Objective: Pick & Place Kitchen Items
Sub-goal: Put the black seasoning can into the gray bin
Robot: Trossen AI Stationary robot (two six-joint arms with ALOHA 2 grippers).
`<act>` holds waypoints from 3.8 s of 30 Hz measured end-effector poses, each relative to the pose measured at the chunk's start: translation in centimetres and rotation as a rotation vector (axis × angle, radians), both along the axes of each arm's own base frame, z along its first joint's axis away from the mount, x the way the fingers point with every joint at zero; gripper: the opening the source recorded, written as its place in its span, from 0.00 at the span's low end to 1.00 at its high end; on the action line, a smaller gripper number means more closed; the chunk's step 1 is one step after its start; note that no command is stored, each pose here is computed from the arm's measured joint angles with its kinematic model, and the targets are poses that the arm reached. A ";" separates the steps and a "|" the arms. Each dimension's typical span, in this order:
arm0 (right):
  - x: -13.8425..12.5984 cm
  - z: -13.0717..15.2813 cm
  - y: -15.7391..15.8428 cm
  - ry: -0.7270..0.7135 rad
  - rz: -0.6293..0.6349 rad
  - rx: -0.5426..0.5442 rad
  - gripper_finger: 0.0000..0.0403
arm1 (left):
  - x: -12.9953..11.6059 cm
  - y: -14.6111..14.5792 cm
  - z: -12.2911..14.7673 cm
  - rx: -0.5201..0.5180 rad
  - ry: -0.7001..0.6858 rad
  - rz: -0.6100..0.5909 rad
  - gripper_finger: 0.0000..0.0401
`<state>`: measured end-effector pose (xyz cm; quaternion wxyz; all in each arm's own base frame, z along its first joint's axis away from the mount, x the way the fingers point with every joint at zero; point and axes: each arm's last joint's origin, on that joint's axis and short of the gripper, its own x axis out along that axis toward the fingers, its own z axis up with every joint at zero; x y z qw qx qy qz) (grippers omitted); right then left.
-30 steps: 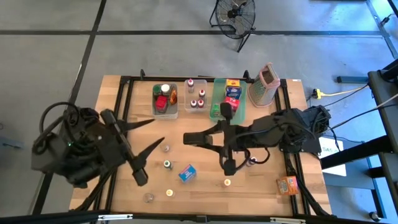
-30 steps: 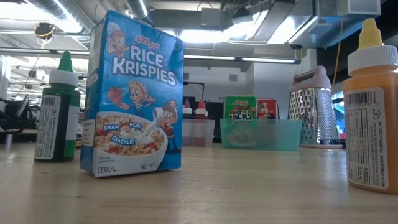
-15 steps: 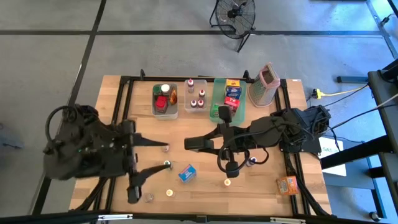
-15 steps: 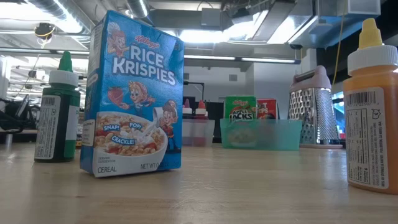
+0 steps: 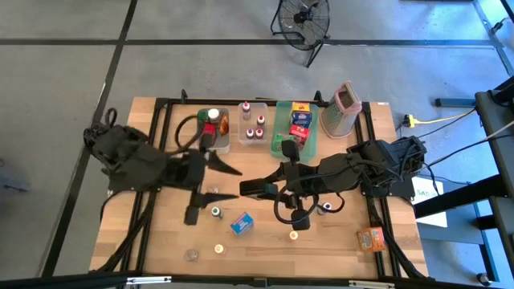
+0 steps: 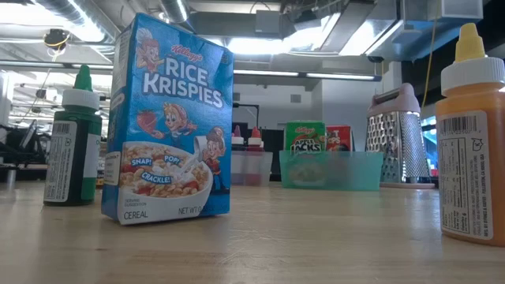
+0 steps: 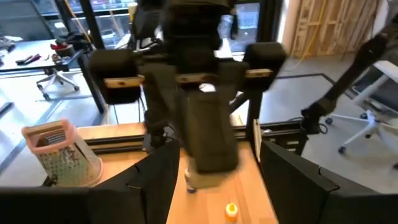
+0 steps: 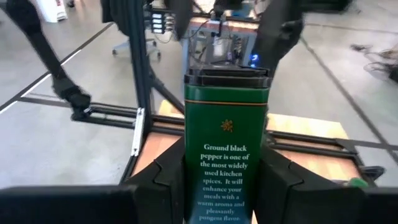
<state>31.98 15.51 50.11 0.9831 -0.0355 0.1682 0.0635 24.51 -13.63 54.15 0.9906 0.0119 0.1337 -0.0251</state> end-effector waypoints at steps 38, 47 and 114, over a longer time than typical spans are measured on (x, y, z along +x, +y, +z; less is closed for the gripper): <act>0.1 -0.5 -0.3 0.044 -0.025 0.020 0.32 | 3.6 2.0 -2.1 0.023 0.127 -0.002 0.55; 0.4 -1.0 -0.1 0.075 -0.021 0.026 0.32 | 4.9 1.5 -3.1 0.083 0.155 -0.018 0.42; -17.7 7.3 -6.5 -0.161 -0.231 0.005 0.59 | -3.6 17.3 -3.3 -0.008 0.549 0.307 0.32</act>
